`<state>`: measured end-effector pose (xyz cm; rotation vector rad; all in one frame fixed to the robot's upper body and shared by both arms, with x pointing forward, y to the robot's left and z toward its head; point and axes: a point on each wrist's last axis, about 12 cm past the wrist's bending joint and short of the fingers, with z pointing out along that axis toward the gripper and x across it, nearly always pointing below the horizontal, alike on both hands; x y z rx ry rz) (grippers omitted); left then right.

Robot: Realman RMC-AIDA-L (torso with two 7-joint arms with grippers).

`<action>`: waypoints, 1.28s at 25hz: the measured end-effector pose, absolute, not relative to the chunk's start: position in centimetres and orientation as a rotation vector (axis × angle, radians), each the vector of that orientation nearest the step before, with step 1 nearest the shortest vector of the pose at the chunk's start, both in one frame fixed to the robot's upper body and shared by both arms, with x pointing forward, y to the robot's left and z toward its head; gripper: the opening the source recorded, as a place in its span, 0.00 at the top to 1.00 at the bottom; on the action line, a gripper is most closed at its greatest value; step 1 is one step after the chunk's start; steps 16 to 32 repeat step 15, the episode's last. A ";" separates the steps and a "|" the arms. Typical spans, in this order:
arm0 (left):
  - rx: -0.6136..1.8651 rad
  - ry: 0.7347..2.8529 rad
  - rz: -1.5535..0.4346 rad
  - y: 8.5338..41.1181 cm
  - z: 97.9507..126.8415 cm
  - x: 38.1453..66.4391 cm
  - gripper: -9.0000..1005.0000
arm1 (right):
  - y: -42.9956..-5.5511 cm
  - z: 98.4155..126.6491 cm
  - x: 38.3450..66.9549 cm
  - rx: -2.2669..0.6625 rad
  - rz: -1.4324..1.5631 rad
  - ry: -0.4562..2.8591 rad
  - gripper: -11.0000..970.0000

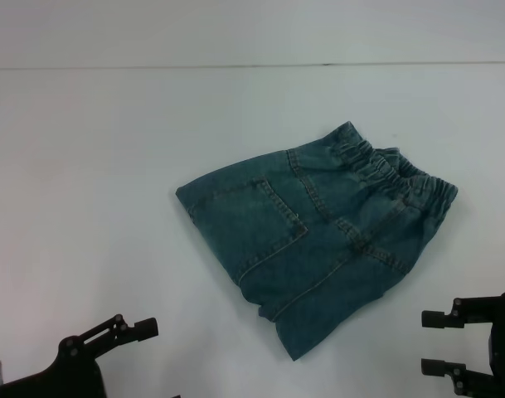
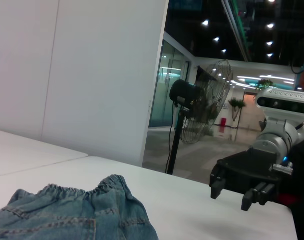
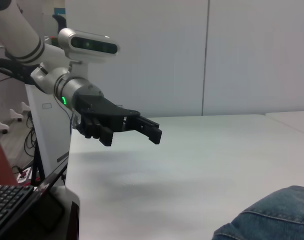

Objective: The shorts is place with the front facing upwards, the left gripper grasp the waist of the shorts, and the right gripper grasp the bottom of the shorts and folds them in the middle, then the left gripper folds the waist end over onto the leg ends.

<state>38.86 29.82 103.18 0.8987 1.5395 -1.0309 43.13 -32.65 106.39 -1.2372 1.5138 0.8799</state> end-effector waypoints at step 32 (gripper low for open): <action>0.875 1.548 -1.007 30.1 103.3 39.3 0.08 | -32.1 106.3 43.6 -1.252 0.885 1.503 0.49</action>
